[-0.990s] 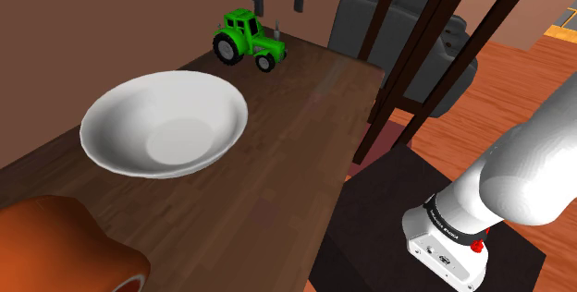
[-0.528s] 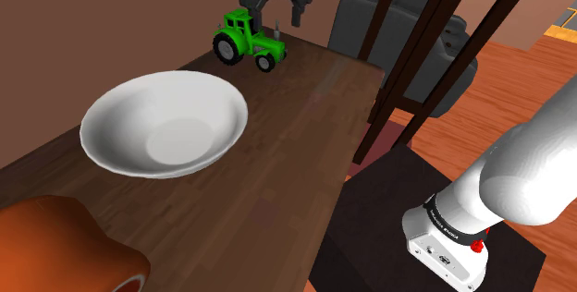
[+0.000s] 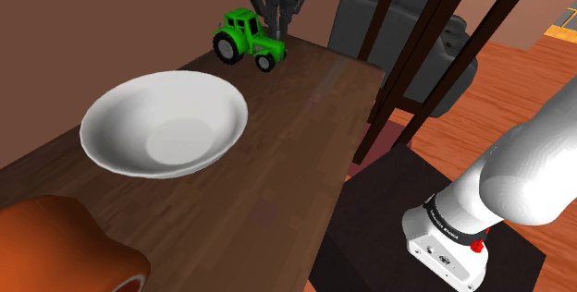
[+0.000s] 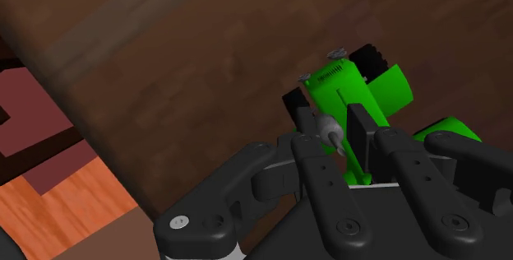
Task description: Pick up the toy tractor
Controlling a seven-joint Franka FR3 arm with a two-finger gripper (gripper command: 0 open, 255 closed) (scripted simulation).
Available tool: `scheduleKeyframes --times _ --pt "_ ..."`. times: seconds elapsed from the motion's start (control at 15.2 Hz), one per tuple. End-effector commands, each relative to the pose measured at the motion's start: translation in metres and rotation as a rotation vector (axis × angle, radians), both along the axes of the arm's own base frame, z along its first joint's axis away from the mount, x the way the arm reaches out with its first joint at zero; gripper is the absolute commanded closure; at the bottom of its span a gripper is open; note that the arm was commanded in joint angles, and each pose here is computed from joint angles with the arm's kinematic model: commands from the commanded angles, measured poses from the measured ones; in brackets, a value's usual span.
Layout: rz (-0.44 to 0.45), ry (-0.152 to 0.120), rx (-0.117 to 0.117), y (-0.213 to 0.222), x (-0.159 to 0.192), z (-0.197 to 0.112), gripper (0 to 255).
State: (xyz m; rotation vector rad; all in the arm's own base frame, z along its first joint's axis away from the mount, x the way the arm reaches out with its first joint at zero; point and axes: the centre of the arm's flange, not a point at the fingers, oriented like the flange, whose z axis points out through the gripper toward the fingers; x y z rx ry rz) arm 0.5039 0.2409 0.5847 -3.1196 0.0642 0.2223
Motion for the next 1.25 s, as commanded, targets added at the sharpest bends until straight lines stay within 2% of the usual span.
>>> scheduleKeyframes --times 0.0,1.06,1.19 --pt "0.001 0.001 0.001 0.001 0.000 0.000 255" --pt "0.001 0.001 0.001 0.001 0.002 0.079 255" --pt "0.001 0.001 0.001 0.001 0.002 0.079 255"
